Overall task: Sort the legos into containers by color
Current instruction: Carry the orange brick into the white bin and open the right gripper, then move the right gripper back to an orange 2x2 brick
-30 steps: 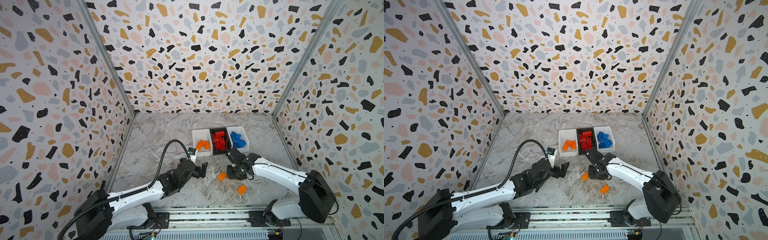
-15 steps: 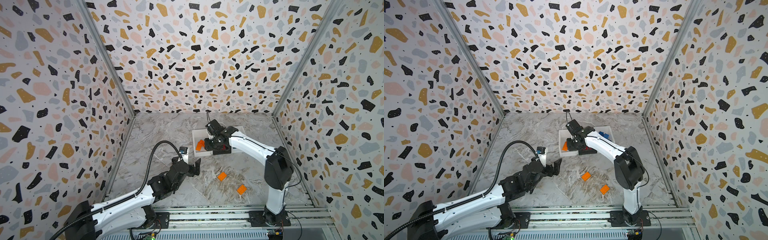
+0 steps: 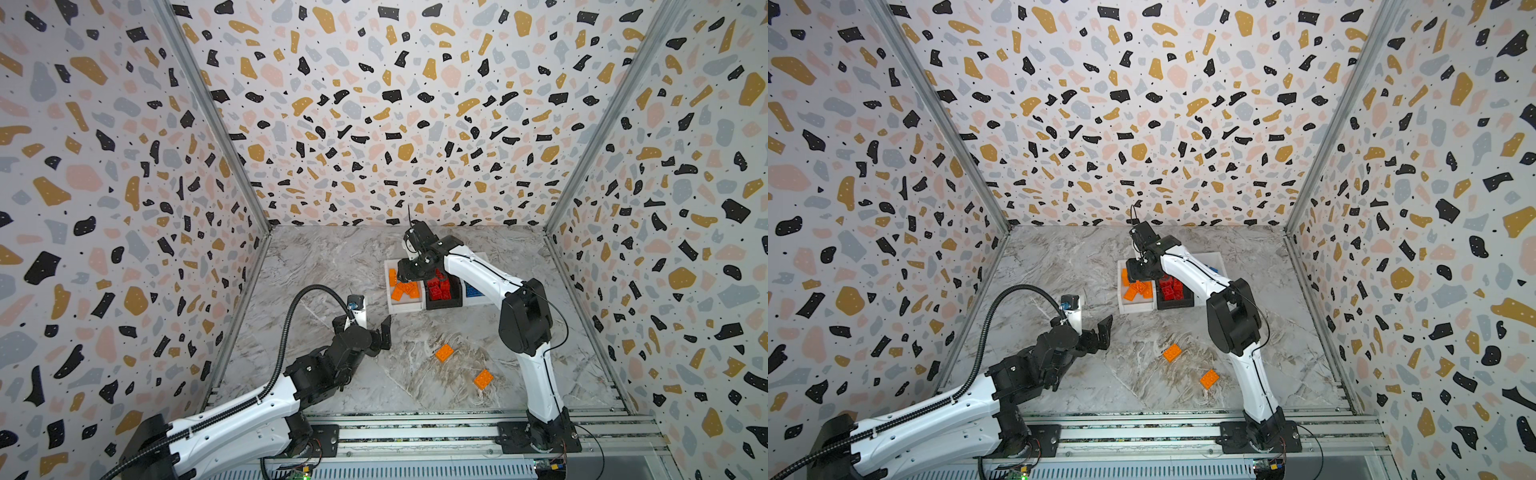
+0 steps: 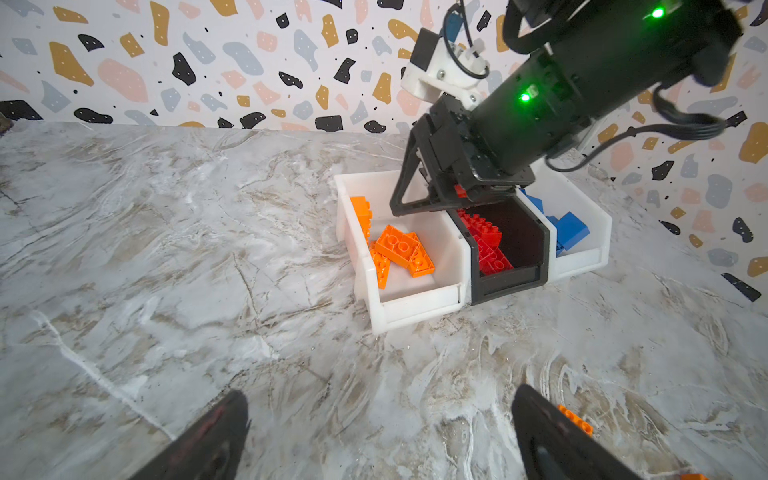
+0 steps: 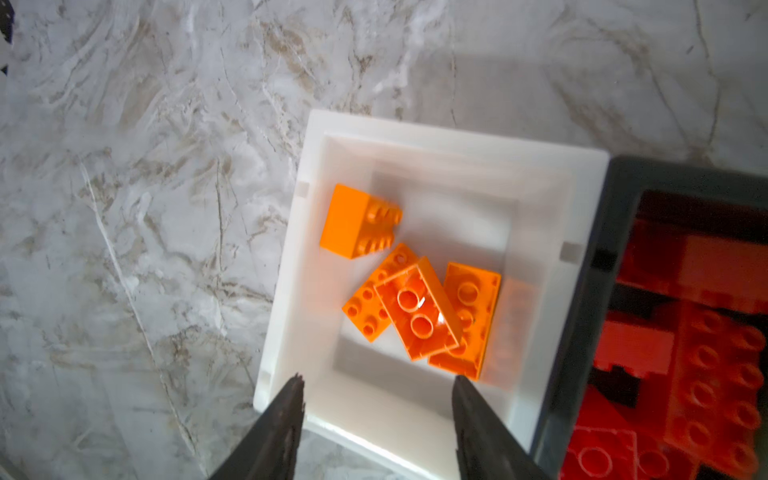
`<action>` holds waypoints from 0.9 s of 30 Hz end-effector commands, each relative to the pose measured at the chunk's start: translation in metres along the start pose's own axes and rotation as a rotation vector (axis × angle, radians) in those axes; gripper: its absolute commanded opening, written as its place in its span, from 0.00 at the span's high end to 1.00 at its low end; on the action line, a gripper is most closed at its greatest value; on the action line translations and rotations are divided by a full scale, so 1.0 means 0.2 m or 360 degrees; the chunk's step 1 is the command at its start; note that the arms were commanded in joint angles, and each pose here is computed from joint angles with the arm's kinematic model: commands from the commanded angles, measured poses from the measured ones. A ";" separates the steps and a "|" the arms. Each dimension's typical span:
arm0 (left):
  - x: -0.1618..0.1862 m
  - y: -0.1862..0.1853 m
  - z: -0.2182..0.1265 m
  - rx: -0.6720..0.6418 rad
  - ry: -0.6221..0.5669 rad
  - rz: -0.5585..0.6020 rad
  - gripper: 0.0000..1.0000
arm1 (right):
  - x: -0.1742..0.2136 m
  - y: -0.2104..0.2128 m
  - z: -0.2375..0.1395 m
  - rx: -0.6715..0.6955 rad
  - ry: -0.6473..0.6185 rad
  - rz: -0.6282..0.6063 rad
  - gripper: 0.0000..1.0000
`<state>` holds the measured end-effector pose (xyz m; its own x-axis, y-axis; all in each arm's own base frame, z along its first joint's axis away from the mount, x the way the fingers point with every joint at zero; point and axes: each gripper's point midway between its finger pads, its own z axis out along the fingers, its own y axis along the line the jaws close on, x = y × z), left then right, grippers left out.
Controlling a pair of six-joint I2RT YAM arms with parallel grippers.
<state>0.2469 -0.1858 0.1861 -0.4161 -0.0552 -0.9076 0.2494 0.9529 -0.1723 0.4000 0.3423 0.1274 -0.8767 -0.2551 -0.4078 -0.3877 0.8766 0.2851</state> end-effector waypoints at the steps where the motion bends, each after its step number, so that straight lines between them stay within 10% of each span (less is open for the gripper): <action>1: 0.01 -0.01 0.02 0.0015 -0.0027 0.0000 0.00 | 0.17 0.01 -0.22 -0.0007 0.0032 -0.0057 0.36; 12: 0.21 -0.16 0.03 0.0243 0.0105 -0.0008 0.00 | 0.82 -0.18 -0.34 0.0007 0.0191 -0.0018 0.23; 27: 0.38 -0.30 -0.12 0.0322 0.0116 -0.0043 0.00 | 1.09 -0.19 -0.20 -0.0074 0.0341 -0.0190 0.19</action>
<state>0.1767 -0.2439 0.1330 -0.5009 0.0143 -0.8654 0.4494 0.8588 -0.2460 0.2137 0.2299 0.0612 -0.8891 -0.4006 -0.2215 -0.4515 0.8470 0.2805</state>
